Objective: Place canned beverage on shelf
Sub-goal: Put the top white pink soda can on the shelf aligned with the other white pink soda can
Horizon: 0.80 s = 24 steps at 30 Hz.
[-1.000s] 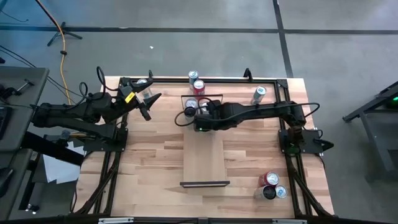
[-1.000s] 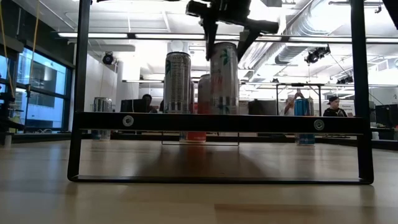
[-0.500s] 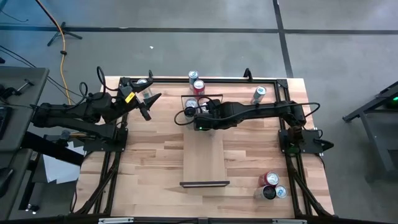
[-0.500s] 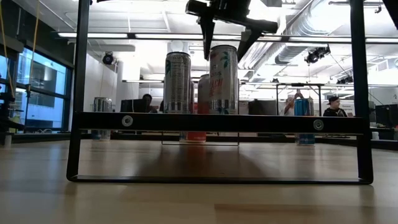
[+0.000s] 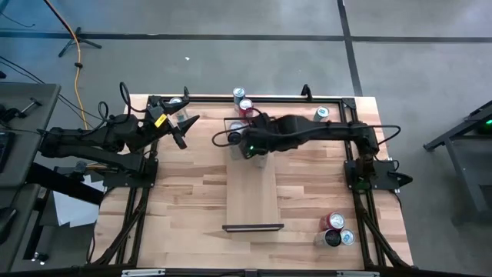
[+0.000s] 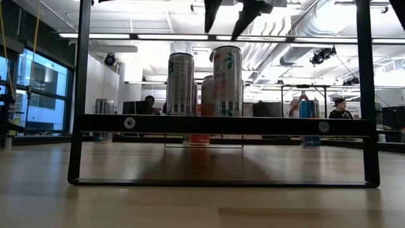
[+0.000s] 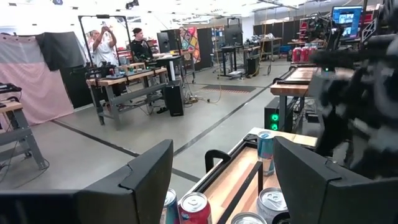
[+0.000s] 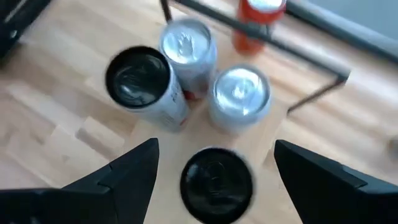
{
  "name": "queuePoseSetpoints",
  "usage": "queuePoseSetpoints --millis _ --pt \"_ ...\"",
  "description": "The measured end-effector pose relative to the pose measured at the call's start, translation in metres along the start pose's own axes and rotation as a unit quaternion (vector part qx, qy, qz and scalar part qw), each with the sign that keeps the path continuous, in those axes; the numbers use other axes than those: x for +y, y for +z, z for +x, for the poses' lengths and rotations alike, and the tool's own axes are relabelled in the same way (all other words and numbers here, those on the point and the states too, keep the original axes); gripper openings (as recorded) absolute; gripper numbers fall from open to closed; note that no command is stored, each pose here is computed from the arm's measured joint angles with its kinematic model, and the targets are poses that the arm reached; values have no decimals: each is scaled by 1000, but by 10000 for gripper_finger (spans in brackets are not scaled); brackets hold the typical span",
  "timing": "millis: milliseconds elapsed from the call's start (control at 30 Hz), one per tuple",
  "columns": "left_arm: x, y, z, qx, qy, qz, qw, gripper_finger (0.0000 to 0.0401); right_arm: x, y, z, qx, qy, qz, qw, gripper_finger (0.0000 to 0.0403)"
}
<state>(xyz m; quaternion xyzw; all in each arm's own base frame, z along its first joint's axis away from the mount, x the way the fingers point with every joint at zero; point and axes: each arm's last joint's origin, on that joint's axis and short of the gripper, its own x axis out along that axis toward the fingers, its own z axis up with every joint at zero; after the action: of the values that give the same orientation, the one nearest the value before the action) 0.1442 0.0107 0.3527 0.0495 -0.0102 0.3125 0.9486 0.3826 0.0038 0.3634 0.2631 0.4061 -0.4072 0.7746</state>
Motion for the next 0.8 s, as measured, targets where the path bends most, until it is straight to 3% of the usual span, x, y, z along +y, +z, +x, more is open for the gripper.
queuePoseSetpoints --millis 100,200,267,367,400,600,800 --pt "0 0 0 0 0 -8 1000 235 -9 15 -21 -8 9 -100 995 305" --pt "0 -2 0 7 -1 -14 1000 235 -16 28 -43 -15 58 -231 971 305" --pt "0 -2 0 10 -2 -17 1000 235 -18 31 -49 -20 93 -325 941 305" --pt "0 -2 0 11 -2 -30 999 235 -22 29 -54 -35 117 -469 875 305" --pt "0 -3 0 11 -3 -36 999 235 -21 30 -54 -39 123 -487 863 305" --pt "-1 -3 0 12 -4 -53 999 235 -28 21 -51 32 146 -516 843 304" --pt "0 -3 0 11 -4 -54 998 235 -34 17 -13 116 173 -525 825 304"
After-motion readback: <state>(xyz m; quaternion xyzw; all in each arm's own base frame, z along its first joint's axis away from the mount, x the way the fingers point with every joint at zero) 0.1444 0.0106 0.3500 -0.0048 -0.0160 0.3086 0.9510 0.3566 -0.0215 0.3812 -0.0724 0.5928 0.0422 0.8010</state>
